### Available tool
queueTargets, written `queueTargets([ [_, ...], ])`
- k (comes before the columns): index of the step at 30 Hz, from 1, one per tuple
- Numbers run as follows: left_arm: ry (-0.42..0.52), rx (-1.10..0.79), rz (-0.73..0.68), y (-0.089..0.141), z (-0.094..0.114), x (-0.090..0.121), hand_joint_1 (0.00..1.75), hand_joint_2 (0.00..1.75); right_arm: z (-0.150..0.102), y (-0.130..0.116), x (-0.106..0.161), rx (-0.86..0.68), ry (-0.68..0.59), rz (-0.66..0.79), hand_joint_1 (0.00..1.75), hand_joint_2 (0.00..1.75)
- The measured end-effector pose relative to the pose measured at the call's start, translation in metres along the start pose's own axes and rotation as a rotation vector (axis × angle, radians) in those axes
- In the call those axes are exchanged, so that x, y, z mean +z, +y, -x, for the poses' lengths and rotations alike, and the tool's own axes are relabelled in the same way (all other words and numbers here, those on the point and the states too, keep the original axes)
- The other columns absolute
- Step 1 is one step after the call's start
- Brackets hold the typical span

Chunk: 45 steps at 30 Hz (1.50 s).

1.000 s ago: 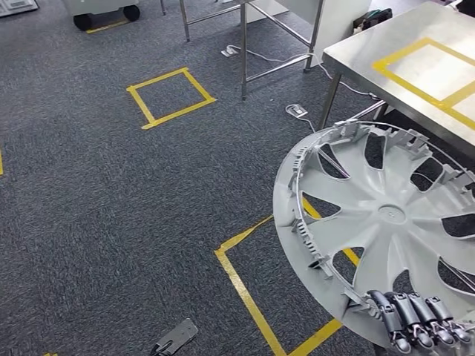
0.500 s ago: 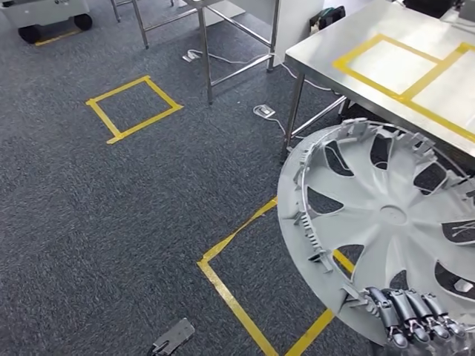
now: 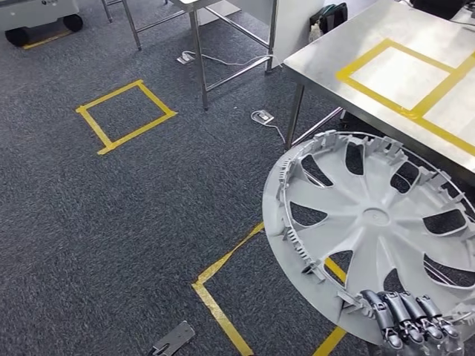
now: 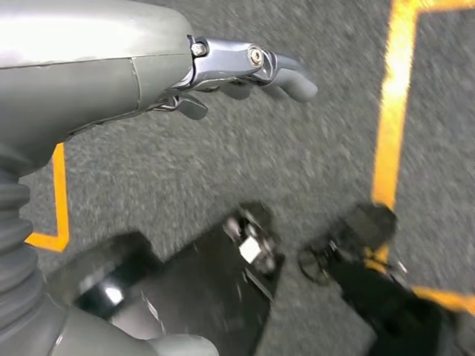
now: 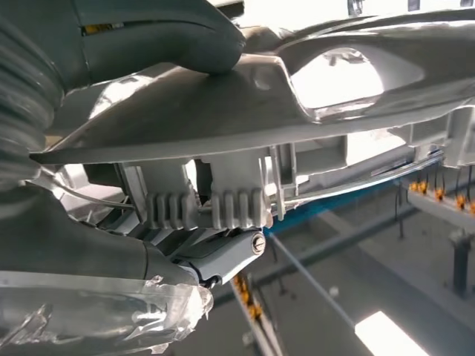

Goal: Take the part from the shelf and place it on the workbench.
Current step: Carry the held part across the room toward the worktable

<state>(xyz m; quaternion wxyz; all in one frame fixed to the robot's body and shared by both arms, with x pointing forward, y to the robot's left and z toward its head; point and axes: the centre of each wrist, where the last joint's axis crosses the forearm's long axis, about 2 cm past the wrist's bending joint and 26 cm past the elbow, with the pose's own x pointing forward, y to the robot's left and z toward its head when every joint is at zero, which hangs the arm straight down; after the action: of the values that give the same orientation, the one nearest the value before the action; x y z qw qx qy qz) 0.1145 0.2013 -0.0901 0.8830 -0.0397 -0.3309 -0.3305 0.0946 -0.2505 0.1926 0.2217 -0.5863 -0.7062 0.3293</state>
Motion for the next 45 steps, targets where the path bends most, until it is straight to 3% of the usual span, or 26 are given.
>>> queueTargets([
  [12,0.015,0.002,0.005,-0.0026,0.0073,0.0032,0.0,1.75,-0.0001,0.0015,-0.0006,-0.001,0.0,0.001,1.75,1.75],
  [45,0.023,0.014,-0.011,-0.0004,0.0025,0.001,0.0,1.75,0.0009,0.002,-0.0011,0.003,-0.018,0.002,1.75,1.75],
])
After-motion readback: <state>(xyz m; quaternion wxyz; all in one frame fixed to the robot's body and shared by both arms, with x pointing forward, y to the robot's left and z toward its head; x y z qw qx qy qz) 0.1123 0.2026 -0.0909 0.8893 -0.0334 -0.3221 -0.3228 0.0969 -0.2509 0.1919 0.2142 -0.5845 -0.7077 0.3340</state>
